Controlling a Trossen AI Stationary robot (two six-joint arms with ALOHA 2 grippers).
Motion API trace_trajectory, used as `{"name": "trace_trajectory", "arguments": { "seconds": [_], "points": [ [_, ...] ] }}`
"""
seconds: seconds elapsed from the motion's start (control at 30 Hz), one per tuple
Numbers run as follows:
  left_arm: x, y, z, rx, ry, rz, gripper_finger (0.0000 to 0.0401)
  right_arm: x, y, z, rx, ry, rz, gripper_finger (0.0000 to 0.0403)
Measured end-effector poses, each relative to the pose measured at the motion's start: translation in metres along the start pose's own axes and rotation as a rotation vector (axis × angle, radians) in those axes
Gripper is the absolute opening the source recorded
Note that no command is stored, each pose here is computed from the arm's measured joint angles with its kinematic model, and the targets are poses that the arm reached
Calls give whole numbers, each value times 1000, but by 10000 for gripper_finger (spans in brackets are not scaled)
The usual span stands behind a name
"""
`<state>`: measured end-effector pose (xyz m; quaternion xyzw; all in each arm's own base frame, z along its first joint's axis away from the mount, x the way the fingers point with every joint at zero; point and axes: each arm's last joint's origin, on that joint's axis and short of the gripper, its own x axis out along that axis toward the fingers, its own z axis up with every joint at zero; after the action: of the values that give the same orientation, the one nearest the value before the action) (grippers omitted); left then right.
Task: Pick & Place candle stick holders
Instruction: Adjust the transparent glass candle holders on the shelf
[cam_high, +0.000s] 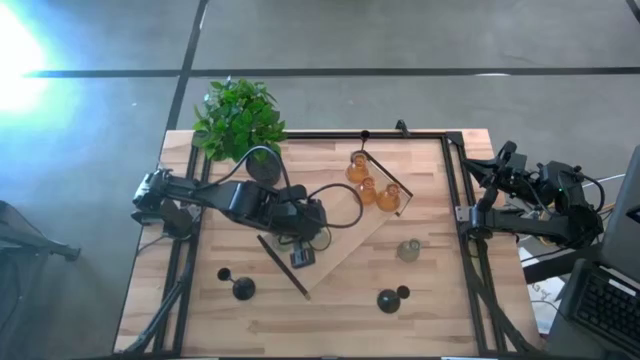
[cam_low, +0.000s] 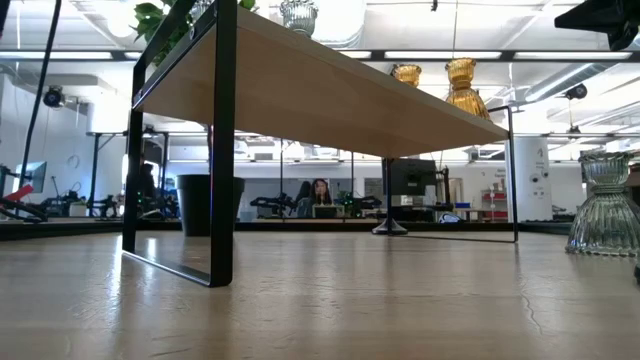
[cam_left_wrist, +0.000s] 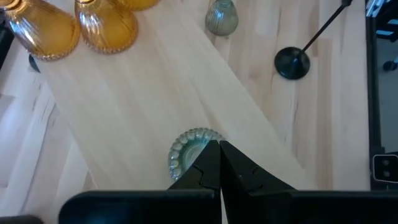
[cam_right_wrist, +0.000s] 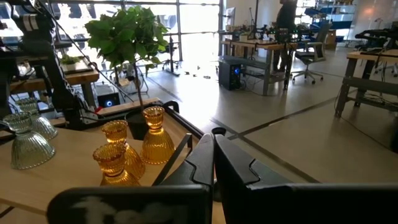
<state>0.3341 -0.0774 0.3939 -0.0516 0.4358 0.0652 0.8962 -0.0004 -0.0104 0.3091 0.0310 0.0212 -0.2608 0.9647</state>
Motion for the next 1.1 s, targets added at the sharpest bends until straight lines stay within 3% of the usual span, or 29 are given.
{"name": "trace_trajectory", "arguments": {
  "seconds": [1.1],
  "points": [
    [20, 11, -11, -7, 127, -9, 0, 0, 0, 0, 0, 0, 0, 8]
  ]
}}
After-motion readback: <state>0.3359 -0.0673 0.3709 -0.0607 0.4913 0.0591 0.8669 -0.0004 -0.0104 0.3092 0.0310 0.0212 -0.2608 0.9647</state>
